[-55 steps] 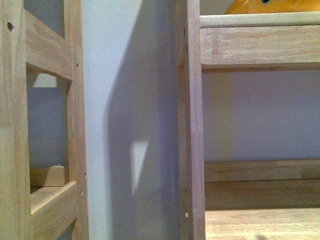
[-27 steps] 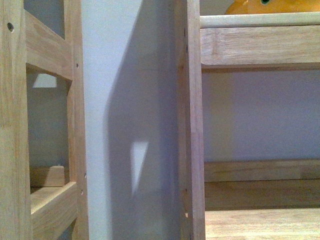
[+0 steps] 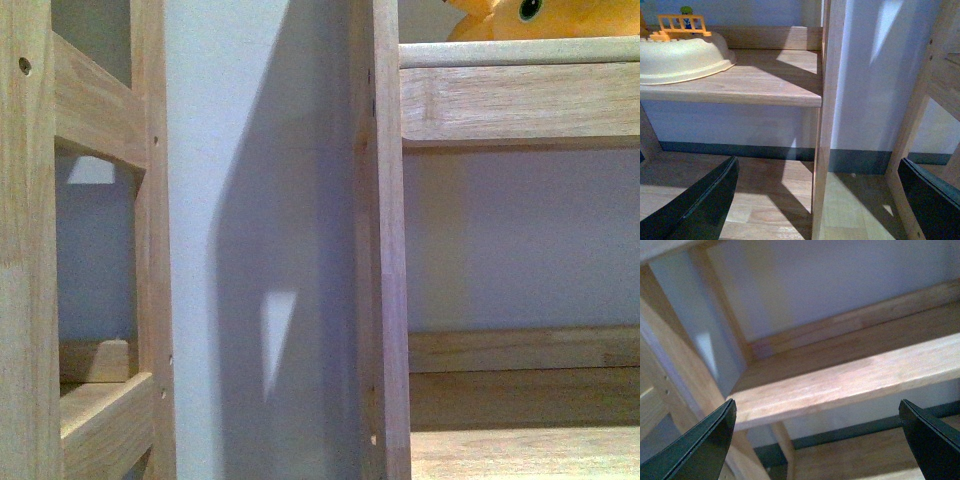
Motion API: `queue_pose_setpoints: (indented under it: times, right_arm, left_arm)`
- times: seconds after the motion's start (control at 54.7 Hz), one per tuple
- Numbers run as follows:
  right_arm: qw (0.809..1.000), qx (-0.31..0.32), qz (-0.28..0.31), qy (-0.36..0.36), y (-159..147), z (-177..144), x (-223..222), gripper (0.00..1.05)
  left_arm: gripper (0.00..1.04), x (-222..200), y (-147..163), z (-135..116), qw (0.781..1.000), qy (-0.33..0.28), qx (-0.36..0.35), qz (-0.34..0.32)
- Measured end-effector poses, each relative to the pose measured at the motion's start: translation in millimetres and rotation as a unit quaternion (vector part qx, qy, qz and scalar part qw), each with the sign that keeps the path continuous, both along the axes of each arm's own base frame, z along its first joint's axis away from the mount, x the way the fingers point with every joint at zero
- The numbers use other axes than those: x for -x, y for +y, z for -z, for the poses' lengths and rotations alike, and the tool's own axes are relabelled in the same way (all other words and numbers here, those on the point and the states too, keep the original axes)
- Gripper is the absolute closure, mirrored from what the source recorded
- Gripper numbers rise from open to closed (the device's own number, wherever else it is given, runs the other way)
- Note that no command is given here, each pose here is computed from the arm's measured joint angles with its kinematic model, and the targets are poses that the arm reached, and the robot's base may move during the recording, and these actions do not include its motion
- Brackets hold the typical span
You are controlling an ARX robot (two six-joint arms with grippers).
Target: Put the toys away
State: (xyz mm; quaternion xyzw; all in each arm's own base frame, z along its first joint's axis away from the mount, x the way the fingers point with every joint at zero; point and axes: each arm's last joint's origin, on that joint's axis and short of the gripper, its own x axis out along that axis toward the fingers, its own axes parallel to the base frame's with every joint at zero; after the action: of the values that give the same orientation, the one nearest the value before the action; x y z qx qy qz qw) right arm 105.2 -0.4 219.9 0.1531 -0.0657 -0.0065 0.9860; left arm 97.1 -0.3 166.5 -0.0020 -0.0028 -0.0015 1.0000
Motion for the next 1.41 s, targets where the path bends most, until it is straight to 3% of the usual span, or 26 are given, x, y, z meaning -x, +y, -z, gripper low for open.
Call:
queue_pose_setpoints:
  times: [0.256,0.64,0.731,0.823,0.914,1.061,1.207,1.408]
  right_arm:
    - [0.997,-0.002,-0.060,0.048,5.4,32.7,-8.7,0.07]
    - [0.993,-0.003,-0.074,0.091,5.7,45.0,-12.3,0.07]
    - [0.996,0.069,-0.017,0.062,1.2,47.2,-11.5,0.22]
    - [0.991,0.115,-0.010,0.060,0.7,48.9,-10.0,0.37]
    - [0.990,0.131,-0.008,0.057,0.6,48.4,-8.5,0.49]
    - [0.988,0.144,-0.007,0.058,0.6,48.7,-5.4,0.79]
    - [0.987,0.149,-0.007,0.059,0.6,49.1,-3.5,1.01]
    - [0.987,0.151,-0.007,0.063,0.6,52.1,7.3,1.01]
  left_arm:
    - [0.06,0.0,0.0,0.0,1.000,0.000,0.000,0.000]
    - [0.06,0.0,0.0,0.0,1.000,0.000,0.000,0.000]
    - [0.06,0.0,0.0,0.0,1.000,0.000,0.000,0.000]
    - [0.06,0.0,0.0,0.0,1.000,0.000,0.000,0.000]
    - [0.06,0.0,0.0,0.0,1.000,0.000,0.000,0.000]
    - [0.06,0.0,0.0,0.0,1.000,0.000,0.000,0.000]
    - [0.06,0.0,0.0,0.0,1.000,0.000,0.000,0.000]
    - [0.06,0.0,0.0,0.0,1.000,0.000,0.000,0.000]
